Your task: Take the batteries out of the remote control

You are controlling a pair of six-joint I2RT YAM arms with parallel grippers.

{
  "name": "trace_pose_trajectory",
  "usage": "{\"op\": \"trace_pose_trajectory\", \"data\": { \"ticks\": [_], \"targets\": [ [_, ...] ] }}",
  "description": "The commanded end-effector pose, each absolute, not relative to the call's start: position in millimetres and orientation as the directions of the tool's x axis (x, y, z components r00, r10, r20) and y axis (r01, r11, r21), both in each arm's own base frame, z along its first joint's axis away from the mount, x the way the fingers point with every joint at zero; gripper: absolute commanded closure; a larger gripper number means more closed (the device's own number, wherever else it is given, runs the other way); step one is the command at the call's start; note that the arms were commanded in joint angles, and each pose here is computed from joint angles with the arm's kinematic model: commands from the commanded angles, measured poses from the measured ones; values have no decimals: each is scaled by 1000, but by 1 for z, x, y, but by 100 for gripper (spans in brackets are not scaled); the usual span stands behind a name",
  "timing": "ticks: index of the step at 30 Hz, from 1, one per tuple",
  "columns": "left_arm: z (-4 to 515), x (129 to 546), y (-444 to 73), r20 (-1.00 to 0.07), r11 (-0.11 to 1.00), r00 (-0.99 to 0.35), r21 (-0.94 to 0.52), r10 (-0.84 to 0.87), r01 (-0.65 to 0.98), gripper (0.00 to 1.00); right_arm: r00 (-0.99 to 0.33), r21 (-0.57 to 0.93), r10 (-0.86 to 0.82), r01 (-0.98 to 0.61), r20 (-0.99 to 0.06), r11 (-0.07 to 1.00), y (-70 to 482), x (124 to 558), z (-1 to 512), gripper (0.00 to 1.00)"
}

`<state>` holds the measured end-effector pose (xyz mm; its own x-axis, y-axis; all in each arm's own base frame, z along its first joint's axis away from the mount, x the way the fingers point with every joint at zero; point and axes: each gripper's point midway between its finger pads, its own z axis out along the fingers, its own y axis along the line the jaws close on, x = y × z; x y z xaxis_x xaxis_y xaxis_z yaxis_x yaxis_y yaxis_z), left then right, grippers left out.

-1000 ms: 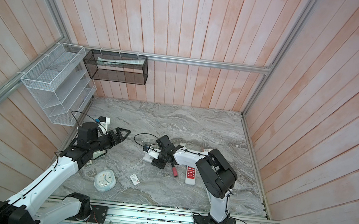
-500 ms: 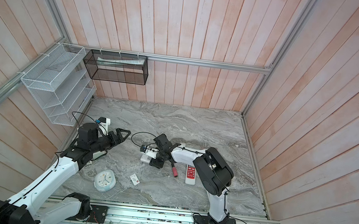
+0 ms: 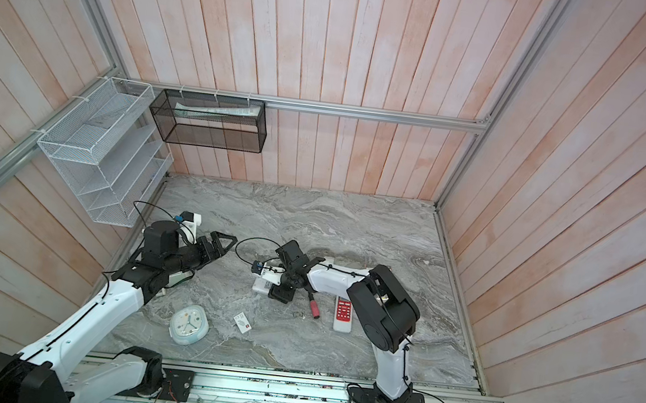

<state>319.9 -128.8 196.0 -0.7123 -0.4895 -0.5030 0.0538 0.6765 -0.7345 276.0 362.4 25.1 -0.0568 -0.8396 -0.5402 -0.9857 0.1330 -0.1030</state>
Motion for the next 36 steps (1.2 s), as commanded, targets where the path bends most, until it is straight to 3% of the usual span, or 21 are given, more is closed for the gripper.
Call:
{"op": "trace_pose_trajectory", "data": {
  "ticks": [1,23,32,36],
  "targets": [
    [195,320,-129,-519,683,-711,-727,-475,74,2,-59,-122,-881,-984,-470,132,342,267,15,32],
    [197,319,-131,-523,679,-715,-729,-464,92,0,-116,-284,-931,-933,-345,222,287,278,13,29],
    [195,320,-131,-514,677,-719,-732,-468,83,0,-163,-310,-912,-905,-376,290,282,287,20,29],
    [194,319,-134,-509,666,-726,-740,-463,94,0,-199,-262,-864,-901,-462,347,287,278,36,29]
  ]
}}
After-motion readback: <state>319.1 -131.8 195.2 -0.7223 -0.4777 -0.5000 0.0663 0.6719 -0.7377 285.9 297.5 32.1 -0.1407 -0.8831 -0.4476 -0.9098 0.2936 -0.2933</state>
